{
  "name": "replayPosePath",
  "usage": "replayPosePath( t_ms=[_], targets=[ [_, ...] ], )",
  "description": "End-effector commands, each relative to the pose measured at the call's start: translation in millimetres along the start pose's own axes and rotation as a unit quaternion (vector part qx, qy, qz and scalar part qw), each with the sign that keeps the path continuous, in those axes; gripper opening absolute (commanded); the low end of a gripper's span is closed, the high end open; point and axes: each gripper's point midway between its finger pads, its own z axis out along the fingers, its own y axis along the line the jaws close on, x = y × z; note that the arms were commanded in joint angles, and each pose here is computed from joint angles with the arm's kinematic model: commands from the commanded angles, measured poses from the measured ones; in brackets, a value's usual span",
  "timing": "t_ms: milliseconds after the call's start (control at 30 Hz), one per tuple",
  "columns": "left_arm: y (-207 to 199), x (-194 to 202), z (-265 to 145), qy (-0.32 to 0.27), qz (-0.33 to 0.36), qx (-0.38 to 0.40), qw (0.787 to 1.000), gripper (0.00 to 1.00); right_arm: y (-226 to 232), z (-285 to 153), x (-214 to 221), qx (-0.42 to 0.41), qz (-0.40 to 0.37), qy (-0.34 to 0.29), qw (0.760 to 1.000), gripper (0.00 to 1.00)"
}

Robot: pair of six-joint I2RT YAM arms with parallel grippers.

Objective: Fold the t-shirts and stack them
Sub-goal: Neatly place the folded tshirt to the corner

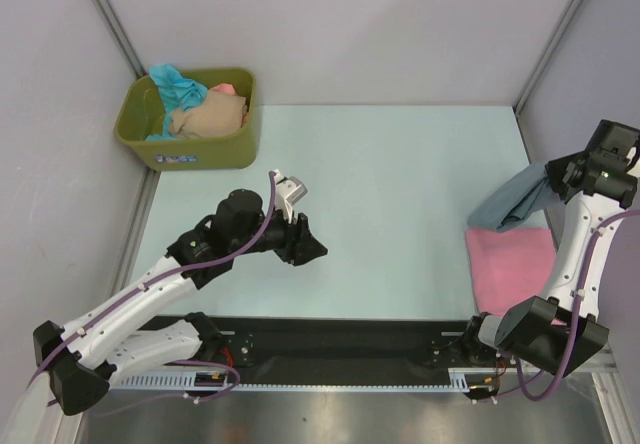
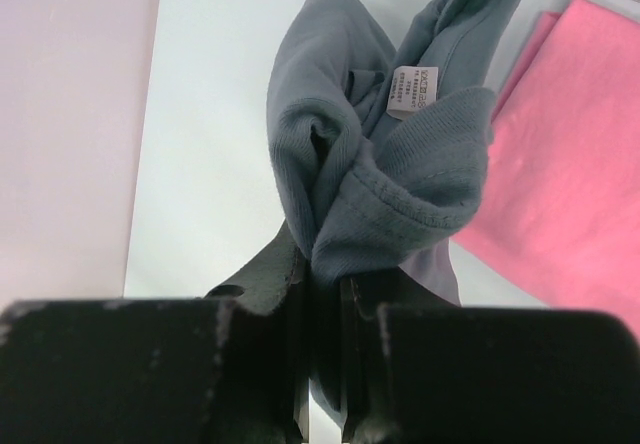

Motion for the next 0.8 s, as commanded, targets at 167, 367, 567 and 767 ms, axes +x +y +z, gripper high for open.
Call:
replayPosePath(
  t_ms=[167, 367, 567, 767],
  targets=[
    [-5, -7, -1, -0.015, -0.002, 0.017, 1.0, 0.52, 0, -19, -6, -0.032, 0.014, -0.004, 0.999, 0.0],
    [-4, -7, 0, -0.015, -0.002, 0.017, 1.0, 0.52, -22, -14, 10, -0.015, 0.017, 0.02, 1.0, 0.0],
    [-3, -4, 0, -0.011, -0.004, 0.018, 1.0, 0.52, -48, -14, 15, 0.018, 0.016, 0.032, 0.999, 0.0],
    [-1, -5, -2, -0.014, 0.0, 0.014, 1.0, 0.52, -74, -10, 22, 0.059, -0.007, 0.029, 0.998, 0.0]
  ],
)
